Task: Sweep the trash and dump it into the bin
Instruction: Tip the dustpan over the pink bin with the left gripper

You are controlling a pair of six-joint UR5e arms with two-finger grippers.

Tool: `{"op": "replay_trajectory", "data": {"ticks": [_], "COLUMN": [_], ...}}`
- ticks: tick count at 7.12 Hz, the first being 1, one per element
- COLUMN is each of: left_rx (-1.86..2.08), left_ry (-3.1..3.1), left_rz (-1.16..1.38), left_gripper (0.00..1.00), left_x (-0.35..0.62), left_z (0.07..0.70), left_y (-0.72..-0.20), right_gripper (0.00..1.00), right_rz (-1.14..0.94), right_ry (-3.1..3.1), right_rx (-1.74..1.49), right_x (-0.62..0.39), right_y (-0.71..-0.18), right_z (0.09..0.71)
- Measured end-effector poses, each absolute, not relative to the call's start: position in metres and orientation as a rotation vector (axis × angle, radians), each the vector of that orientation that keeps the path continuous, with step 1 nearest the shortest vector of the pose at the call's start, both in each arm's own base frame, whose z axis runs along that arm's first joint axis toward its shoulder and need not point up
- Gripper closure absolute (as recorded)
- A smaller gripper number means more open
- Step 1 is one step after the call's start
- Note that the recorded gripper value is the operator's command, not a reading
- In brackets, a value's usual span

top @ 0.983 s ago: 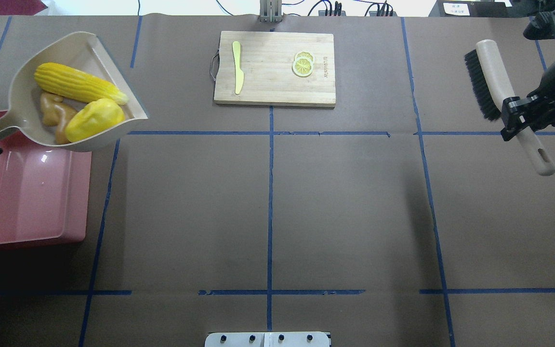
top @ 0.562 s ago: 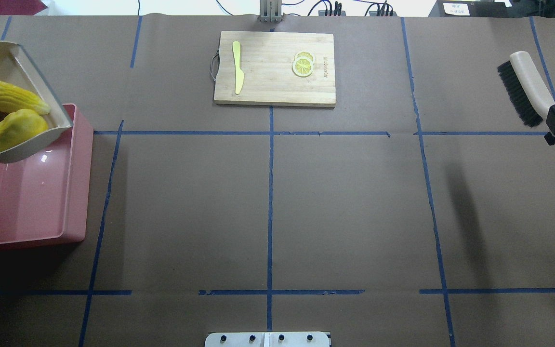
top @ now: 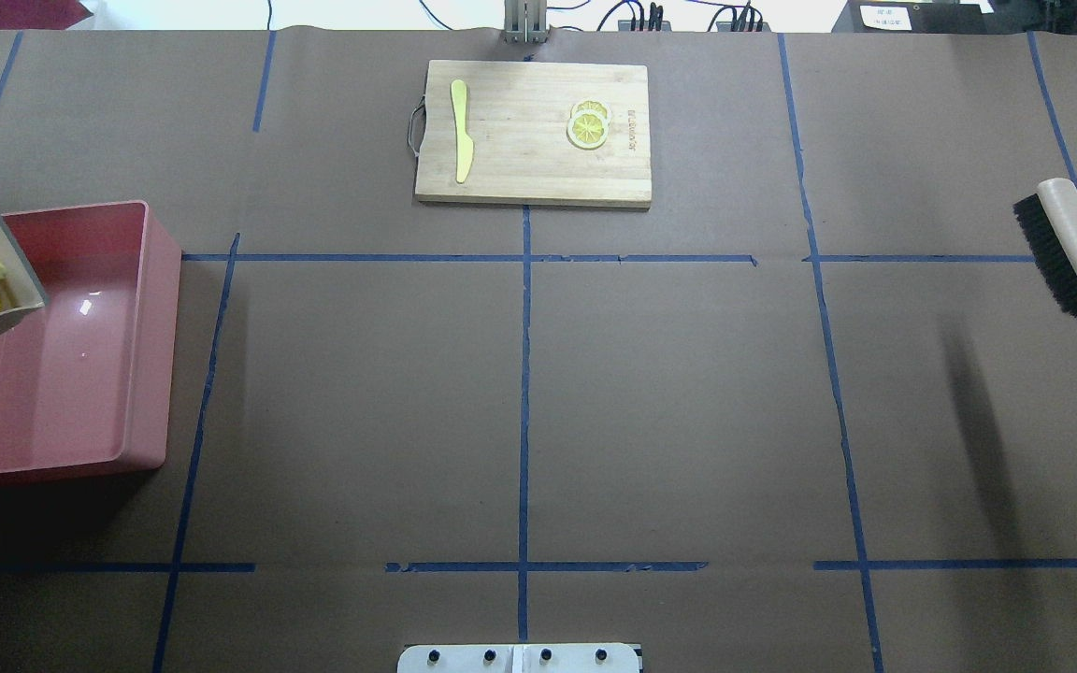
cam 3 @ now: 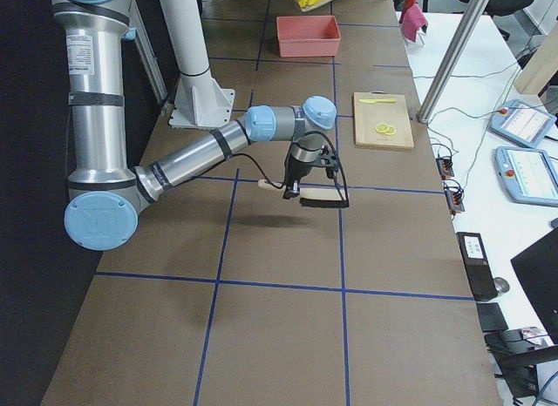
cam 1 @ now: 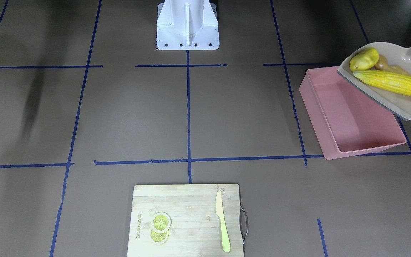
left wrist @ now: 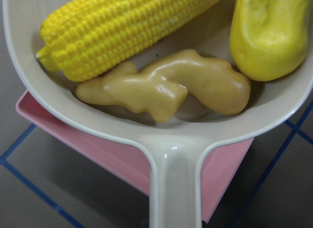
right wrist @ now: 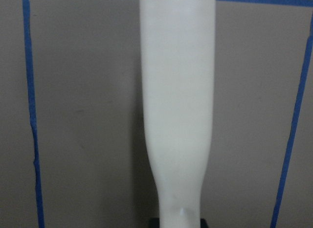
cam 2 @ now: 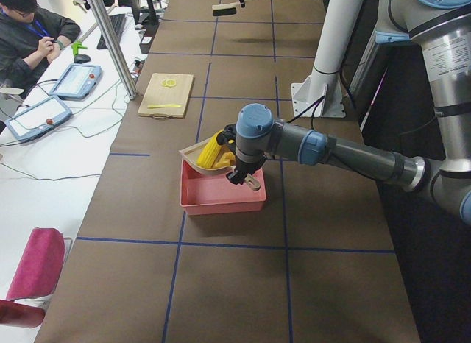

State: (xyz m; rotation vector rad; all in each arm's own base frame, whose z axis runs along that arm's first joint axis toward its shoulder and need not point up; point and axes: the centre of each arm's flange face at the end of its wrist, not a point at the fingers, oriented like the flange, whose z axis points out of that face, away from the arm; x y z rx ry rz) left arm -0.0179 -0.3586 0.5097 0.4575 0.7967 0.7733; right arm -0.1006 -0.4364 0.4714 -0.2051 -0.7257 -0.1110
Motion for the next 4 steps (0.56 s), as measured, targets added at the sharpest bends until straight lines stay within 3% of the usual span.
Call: {"op": "replay_trajectory", "data": {"ticks": [4], "left_rx": [0.385], "left_ry": [0.577], "left_rz": [0.844], "left_gripper": [1.0], "left_x": [-0.029], "left_z": [0.539], "left_y": [-0.347], "right_gripper": [1.0], "right_rz": [0.003], "right_ry": [-0.77], "right_rx": [-0.21], "right_x": [-0.145], "right_y": [-0.412], "right_z": [0.492]}}
